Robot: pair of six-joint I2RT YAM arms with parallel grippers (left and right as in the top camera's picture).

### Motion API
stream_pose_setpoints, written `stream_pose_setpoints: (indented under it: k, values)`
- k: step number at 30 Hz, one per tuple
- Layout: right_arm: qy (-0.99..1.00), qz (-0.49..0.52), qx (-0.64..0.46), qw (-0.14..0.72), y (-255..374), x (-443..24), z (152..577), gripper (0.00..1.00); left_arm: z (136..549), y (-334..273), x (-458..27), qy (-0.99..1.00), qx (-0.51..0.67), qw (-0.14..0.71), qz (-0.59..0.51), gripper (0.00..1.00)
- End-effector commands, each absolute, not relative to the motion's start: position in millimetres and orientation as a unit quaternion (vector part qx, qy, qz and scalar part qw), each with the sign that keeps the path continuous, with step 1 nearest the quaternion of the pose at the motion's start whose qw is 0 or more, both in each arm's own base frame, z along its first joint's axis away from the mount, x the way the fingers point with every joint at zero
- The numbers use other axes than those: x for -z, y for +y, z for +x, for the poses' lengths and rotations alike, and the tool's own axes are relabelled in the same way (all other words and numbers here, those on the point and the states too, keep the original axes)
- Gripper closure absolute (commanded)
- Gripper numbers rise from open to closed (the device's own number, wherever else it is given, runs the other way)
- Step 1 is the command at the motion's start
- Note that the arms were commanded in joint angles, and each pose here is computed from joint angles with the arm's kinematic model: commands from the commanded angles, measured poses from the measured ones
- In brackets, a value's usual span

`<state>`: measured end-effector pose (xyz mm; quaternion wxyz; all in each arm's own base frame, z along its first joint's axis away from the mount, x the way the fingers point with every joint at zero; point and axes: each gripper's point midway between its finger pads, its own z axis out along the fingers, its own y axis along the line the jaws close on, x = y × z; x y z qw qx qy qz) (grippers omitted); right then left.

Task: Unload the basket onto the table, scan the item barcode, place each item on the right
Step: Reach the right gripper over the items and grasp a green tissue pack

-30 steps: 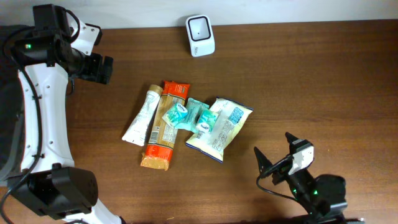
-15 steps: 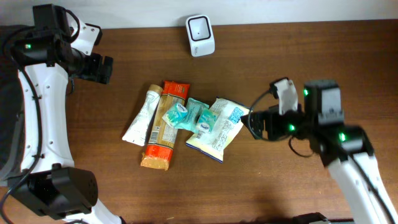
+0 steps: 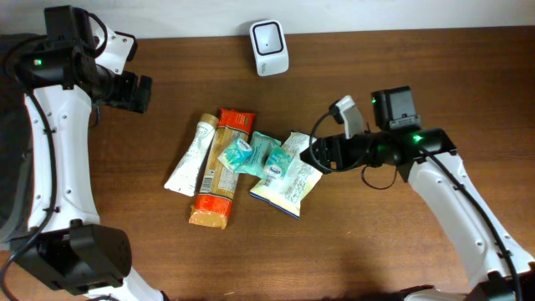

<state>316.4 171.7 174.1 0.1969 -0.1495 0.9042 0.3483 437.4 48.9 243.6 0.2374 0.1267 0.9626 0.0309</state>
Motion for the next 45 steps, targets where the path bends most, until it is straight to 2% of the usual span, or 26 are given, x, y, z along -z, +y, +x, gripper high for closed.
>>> stream_pose_setpoints:
  k: [1, 3, 10, 11, 14, 17, 21, 26, 28, 31, 34, 36, 37, 39, 40, 42, 45]
  values:
    - [0.913, -0.138, -0.326, 0.201, 172.4, -174.3, 321.1, 0.19, 436.0, 48.8, -252.8, 0.959, -0.032, 0.249, 0.134, 0.01]
    - [0.924, -0.091, -0.319, 0.189, 173.7, -171.4, 323.1, 0.26, 436.1, 48.8, -252.8, 0.959, -0.031, 0.249, 0.134, 0.01]
    - [0.951, 0.001, -0.262, 0.166, 194.8, -155.9, 314.9, 0.26, 436.0, 48.8, -252.8, 0.959, -0.032, 0.249, 0.134, 0.01]
    - [0.952, -0.004, -0.256, 0.166, 201.7, -152.5, 314.1, 0.26, 436.0, 48.8, -252.8, 0.959, -0.032, 0.249, 0.134, 0.01]
    - [0.960, -0.010, -0.217, 0.177, 225.7, -128.9, 321.3, 0.34, 436.0, 48.8, -252.8, 0.959, -0.032, 0.249, 0.134, 0.01]
    - [0.966, -0.035, -0.193, 0.168, 247.5, -122.4, 337.9, 0.37, 436.0, 48.8, -252.8, 0.959, -0.032, 0.249, 0.134, 0.01]
    - [0.982, -0.090, -0.050, 0.161, 260.0, -121.1, 362.1, 0.36, 436.0, 48.8, -252.8, 0.959, -0.031, 0.249, 0.134, 0.01]
    - [0.985, -0.114, 0.067, 0.114, 263.3, -66.7, 345.9, 0.36, 436.0, 48.8, -252.8, 0.959, -0.032, 0.249, 0.134, 0.01]
    - [0.983, -0.117, 0.092, 0.105, 259.3, -58.3, 340.4, 0.37, 436.0, 48.8, -252.8, 0.959, -0.032, 0.249, 0.134, 0.01]
    - [0.981, -0.099, 0.126, 0.109, 248.7, -54.6, 339.1, 0.47, 436.1, 48.8, -252.8, 0.959, -0.031, 0.249, 0.134, 0.01]
    - [0.979, -0.099, 0.136, 0.111, 243.6, -52.7, 340.3, 0.48, 436.0, 48.8, -252.8, 0.959, -0.032, 0.249, 0.134, 0.01]
    - [0.978, -0.102, 0.144, 0.110, 240.2, -50.8, 339.5, 0.57, 436.0, 48.8, -252.8, 0.959, -0.032, 0.249, 0.134, 0.01]
    - [0.977, -0.103, 0.149, 0.113, 238.5, -51.3, 340.4, 0.66, 436.0, 48.8, -252.8, 0.959, -0.032, 0.249, 0.134, 0.01]
    - [0.974, -0.118, 0.155, 0.114, 237.3, -51.9, 341.5, 0.93, 436.0, 48.8, -252.8, 0.959, -0.032, 0.249, 0.134, 0.01]
    - [0.973, -0.126, 0.156, 0.113, 237.5, -52.0, 341.6, 0.96, 436.0, 48.8, -252.8, 0.959, -0.032, 0.249, 0.134, 0.01]
    - [0.975, -0.126, 0.146, 0.114, 240.9, -61.3, 341.9, 0.96, 436.0, 48.8, -252.8, 0.959, -0.032, 0.249, 0.134, 0.01]
    - [0.978, -0.135, 0.086, 0.135, 255.7, -103.9, 341.1, 0.96, 436.0, 48.8, -252.8, 0.959, -0.032, 0.249, 0.134, 0.01]
